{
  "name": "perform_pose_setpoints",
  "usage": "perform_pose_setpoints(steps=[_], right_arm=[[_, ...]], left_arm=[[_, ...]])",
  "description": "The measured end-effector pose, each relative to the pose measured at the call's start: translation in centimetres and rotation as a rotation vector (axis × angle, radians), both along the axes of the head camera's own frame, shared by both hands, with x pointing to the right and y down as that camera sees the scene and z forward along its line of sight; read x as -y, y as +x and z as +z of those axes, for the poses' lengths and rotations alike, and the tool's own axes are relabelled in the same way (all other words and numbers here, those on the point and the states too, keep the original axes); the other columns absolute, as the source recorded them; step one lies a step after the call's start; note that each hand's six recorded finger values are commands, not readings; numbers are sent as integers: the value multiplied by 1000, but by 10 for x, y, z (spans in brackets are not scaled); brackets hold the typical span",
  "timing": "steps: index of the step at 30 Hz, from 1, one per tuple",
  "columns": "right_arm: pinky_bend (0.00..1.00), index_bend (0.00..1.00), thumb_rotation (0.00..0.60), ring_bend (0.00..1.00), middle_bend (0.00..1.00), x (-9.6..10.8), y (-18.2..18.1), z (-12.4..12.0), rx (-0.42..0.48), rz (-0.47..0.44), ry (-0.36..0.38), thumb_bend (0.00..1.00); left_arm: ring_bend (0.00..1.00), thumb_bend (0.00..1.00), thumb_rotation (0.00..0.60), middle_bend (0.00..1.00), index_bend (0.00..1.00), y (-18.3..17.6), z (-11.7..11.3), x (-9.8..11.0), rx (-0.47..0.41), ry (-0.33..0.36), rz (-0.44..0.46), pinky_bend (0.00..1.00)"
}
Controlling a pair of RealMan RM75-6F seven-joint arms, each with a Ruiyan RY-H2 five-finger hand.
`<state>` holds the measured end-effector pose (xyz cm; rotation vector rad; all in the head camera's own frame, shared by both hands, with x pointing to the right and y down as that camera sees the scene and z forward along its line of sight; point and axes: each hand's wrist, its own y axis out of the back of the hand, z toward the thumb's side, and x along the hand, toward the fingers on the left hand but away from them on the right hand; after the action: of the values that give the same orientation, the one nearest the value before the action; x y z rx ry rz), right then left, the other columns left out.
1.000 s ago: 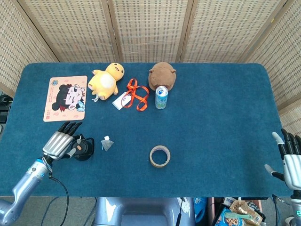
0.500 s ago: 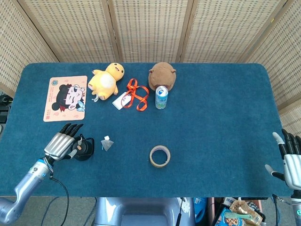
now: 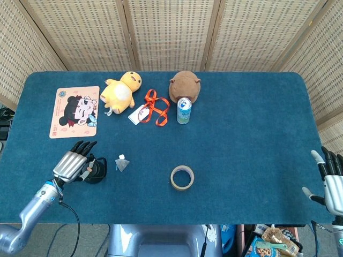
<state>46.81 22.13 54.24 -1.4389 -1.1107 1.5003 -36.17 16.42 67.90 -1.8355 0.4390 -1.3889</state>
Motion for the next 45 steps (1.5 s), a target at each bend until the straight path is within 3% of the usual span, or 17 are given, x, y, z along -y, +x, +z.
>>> perform_pose_setpoints(steps=[7,14,18,26,32,36,37,40,41,45], right_arm=[[0,0,600,0,0,0,0,-1,3,-1,2,0],[0,0,600,0,0,-1,-2,-1,6,-6,-1,0],[0,0,600,0,0,-2,-3,-1,8,-9,-2,0],[0,0,600,0,0,-2,-4,2,7,-12,-13,0],[0,0,600,0,0,-3,-4,4,10,-10,-23,0],[0,0,600,0,0,-3,-4,3,12,-9,-21,0],[0,0,600,0,0,-3,-4,2,13,-9,-20,0],[0,0,600,0,0,-3,-3,2,15,-8,-18,0],[0,0,600,0,0,-3,-3,2,15,-8,-18,0],[0,0,600,0,0,-3,-5,1,21,-14,-19,0]], left_arm=[[0,425,600,0,605,2,-10,5,-33,20,-20,0],[0,425,600,0,606,-8,-43,28,-95,93,-92,0],[0,424,600,0,606,-26,-49,40,-81,108,-148,0],[0,425,600,0,606,-74,-19,45,12,45,-258,0],[0,426,600,0,606,-94,17,32,50,-26,-323,0],[0,425,600,0,599,-95,30,23,46,-60,-340,0],[0,425,600,0,560,-95,31,22,45,-65,-337,0],[0,291,600,0,113,-93,31,19,33,-85,-341,0],[0,243,600,0,16,-91,29,18,20,-93,-344,0],[0,227,600,0,0,-83,13,16,-33,-90,-350,0]])
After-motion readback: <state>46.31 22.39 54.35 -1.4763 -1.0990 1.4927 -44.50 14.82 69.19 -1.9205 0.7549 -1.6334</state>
